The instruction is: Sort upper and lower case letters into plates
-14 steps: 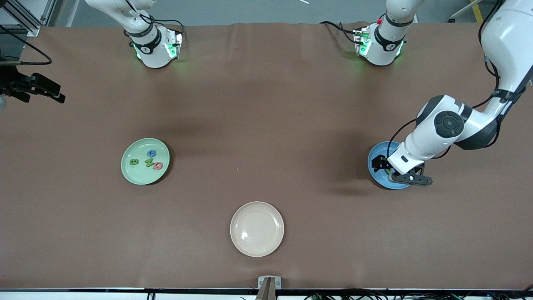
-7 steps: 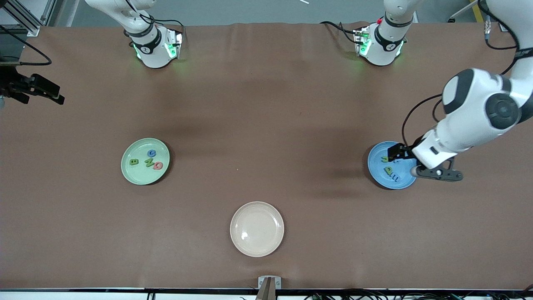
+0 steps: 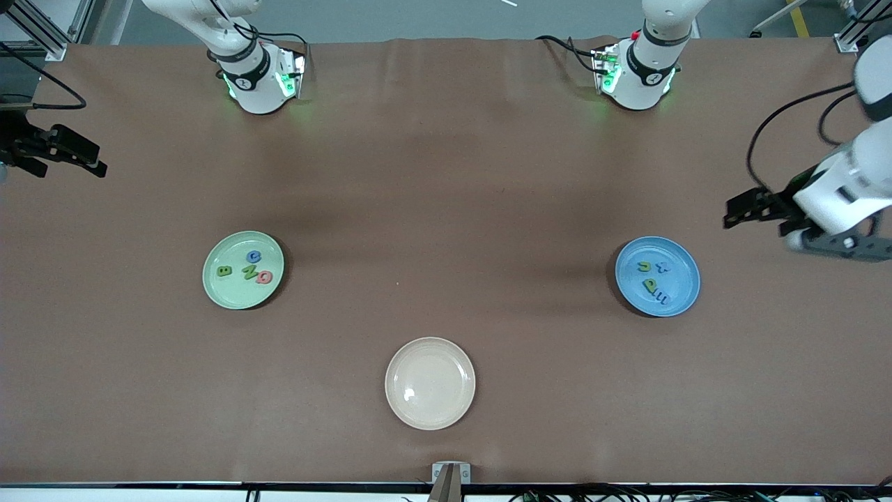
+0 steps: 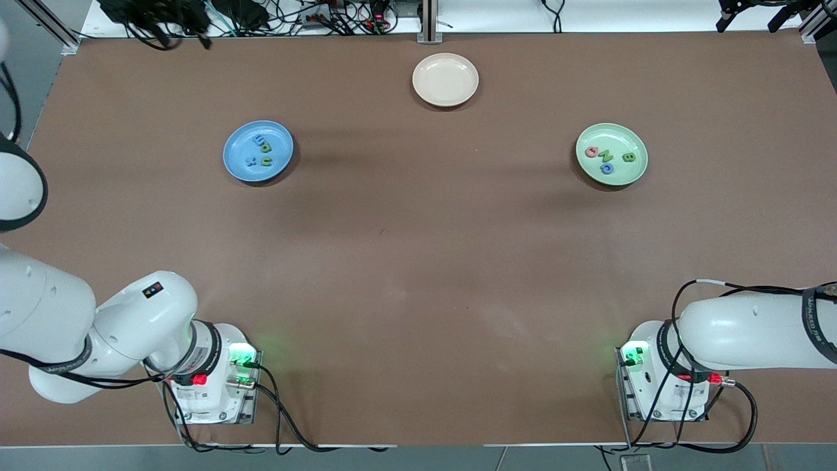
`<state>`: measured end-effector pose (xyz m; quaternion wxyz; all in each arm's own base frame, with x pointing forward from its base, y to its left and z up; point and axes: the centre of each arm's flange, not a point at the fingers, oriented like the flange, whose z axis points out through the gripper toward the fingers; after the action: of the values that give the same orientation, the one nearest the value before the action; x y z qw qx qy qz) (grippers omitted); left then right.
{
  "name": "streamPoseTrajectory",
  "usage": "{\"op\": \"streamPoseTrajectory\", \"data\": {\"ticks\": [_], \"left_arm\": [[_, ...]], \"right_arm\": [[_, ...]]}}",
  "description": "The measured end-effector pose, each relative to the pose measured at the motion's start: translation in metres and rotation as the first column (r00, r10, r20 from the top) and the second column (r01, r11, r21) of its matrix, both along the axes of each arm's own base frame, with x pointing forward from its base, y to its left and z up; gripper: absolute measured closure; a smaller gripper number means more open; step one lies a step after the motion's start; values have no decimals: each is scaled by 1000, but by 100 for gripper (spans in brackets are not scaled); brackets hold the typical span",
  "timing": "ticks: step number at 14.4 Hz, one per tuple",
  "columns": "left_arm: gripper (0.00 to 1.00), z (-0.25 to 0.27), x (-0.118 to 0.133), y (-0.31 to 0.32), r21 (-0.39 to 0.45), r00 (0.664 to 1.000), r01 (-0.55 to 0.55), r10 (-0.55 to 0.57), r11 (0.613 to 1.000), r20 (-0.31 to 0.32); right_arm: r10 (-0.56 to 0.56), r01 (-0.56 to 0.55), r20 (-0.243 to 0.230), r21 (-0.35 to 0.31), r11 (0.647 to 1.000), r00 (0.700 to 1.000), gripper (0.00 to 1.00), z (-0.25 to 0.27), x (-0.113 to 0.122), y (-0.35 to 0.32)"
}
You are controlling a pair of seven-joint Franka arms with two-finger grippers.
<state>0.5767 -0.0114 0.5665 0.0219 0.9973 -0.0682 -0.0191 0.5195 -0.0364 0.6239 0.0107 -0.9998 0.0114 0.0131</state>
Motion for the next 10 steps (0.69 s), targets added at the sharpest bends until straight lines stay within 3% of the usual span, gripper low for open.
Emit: {"op": "streamPoseTrajectory", "data": {"ticks": [4, 10], "left_arm": [[0, 66, -19, 16, 32, 999, -36, 34, 999, 33], [0, 74, -21, 27, 32, 998, -57, 56, 998, 34]], "right_arm": [[4, -4, -2, 0, 1000, 1000, 0, 0, 0, 0], [4, -4, -3, 0, 1000, 1000, 0, -1, 0, 0]]}}
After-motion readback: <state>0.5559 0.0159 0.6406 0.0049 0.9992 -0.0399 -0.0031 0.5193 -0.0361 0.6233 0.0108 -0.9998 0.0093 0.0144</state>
